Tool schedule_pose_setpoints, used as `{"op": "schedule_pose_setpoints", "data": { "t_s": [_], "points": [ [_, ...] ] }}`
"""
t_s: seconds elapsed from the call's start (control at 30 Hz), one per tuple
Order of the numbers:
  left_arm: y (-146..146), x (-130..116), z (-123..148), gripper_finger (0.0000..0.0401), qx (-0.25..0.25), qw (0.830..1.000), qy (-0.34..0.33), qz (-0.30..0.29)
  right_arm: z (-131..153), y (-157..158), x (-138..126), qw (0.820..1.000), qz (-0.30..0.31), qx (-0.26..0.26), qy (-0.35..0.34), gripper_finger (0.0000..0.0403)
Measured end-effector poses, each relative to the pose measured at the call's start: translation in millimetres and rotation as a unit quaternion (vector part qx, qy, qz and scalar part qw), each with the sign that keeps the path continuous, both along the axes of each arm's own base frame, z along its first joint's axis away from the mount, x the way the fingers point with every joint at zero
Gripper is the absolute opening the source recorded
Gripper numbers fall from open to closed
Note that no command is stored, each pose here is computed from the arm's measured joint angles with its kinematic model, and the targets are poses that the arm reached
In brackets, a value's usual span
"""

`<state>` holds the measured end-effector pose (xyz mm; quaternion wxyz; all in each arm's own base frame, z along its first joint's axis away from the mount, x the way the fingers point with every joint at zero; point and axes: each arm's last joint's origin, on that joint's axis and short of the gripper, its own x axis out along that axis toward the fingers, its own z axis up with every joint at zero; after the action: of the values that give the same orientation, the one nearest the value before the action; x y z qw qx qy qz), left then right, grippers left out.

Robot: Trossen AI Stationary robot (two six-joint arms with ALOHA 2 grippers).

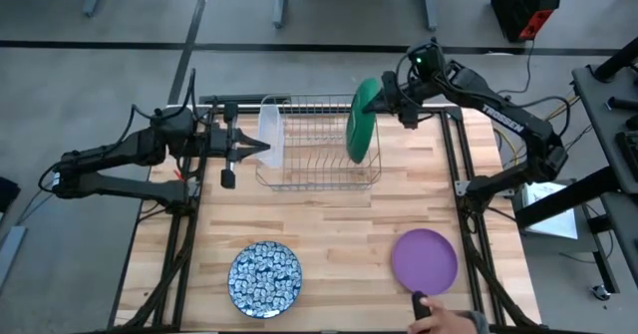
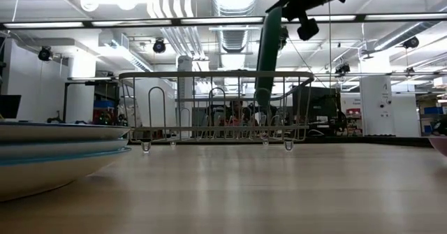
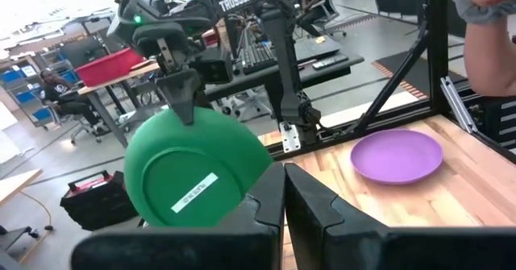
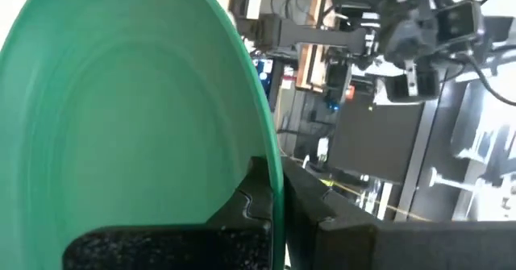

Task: Sort dishes
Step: Put the green plate into the dish rack

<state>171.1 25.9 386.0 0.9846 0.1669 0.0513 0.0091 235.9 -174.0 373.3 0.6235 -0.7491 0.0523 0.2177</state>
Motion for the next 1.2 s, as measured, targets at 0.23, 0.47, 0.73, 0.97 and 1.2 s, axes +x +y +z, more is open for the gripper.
{"op": "schedule_pose_setpoints", "data": {
  "t_s": [0.23, 0.47, 0.73, 0.97, 1.2],
  "points": [
    [0.5, 2.9, -1.7, 0.0000, 0.002, 1.000, 0.005, 0.000, -20.2, -9.0, 4.5, 0.999, 0.005, 0.005, 0.033, 0.0000],
    [0.9, 4.9, -2.8, 0.0000, 0.002, 1.000, 0.009, 0.000, -32.6, -19.7, 10.9, 0.999, 0.009, 0.018, 0.041, 0.0000],
    [1.5, 8.8, -4.1, 0.0000, 0.000, 1.000, 0.010, 0.000, -33.9, -19.5, 9.0, 0.994, -0.030, 0.082, 0.067, 0.0000],
    [2.1, 12.2, -6.3, 0.0000, -0.002, 1.000, 0.017, 0.000, -28.8, -16.9, -0.4, 0.983, -0.088, 0.128, 0.094, 0.0001],
    [2.4, 13.9, -7.6, 0.0000, -0.002, 1.000, 0.021, 0.000, -31.7, -10.6, -9.6, 0.972, -0.093, 0.169, 0.131, 0.0039]
  ]
}}
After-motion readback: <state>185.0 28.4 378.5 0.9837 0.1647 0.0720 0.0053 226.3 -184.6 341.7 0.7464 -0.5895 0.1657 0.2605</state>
